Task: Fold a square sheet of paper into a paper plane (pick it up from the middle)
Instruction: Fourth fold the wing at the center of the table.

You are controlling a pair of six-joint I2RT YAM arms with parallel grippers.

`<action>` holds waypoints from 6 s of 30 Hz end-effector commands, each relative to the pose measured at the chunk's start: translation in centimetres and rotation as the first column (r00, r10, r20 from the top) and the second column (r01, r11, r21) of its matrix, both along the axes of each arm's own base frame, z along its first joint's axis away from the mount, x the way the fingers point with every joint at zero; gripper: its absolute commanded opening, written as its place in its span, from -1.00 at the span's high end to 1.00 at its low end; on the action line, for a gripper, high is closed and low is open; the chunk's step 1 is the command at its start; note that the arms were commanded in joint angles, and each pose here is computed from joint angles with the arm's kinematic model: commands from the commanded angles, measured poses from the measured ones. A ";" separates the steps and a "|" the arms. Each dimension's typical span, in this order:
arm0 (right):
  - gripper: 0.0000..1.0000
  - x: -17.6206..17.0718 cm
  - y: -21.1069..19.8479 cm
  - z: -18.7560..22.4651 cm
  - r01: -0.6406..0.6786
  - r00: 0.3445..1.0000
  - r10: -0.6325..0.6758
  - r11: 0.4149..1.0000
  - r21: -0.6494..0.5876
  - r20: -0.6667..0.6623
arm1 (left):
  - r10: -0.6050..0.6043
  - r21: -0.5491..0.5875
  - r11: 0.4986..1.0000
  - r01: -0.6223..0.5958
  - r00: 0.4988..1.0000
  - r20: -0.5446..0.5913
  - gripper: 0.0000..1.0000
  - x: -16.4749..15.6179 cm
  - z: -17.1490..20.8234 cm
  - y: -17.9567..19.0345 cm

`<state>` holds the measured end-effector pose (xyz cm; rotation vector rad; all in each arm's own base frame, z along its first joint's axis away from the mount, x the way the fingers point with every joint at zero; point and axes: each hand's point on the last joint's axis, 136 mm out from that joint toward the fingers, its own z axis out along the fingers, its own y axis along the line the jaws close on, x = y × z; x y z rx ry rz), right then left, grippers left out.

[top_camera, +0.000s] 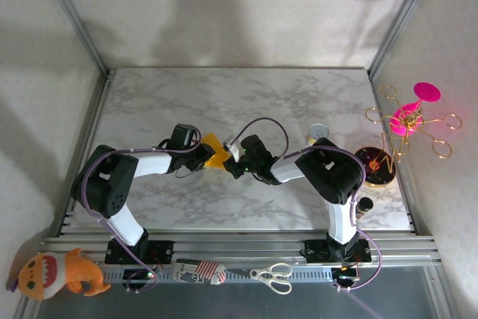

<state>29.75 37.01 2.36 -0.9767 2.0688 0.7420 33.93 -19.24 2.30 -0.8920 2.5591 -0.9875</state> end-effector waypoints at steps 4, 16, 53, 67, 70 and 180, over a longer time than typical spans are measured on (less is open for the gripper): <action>0.60 0.4 -0.5 1.1 0.032 0.999 -0.032 0.999 -0.008 -0.030 | -0.007 0.034 0.999 0.007 1.000 0.001 0.42 0.1 -0.5 0.0; 0.47 0.7 -1.2 1.1 0.010 1.000 -0.008 0.995 -0.101 0.022 | 0.008 0.065 0.998 -0.006 1.000 -0.029 0.34 -0.2 -1.3 0.6; 0.91 -0.5 -1.1 -1.5 -0.095 0.995 0.092 0.987 -0.128 -0.031 | 0.017 0.090 0.996 -0.016 1.000 -0.006 0.33 0.4 0.2 1.2; 1.00 -1.5 -0.9 -0.2 -0.065 0.957 0.087 0.994 0.085 -0.278 | -0.011 0.000 1.000 0.011 0.992 0.128 0.33 1.3 3.7 0.3; 1.00 -1.4 -1.0 -0.1 -0.032 0.941 0.067 0.994 0.108 -0.331 | -0.017 -0.024 0.999 0.020 0.990 0.142 0.33 1.2 3.6 -0.1; 0.78 -2.6 -4.6 -7.9 0.191 0.636 -0.300 0.954 -0.232 -0.711 | -0.006 -0.165 0.986 0.036 0.984 0.178 0.77 2.5 0.4 -1.3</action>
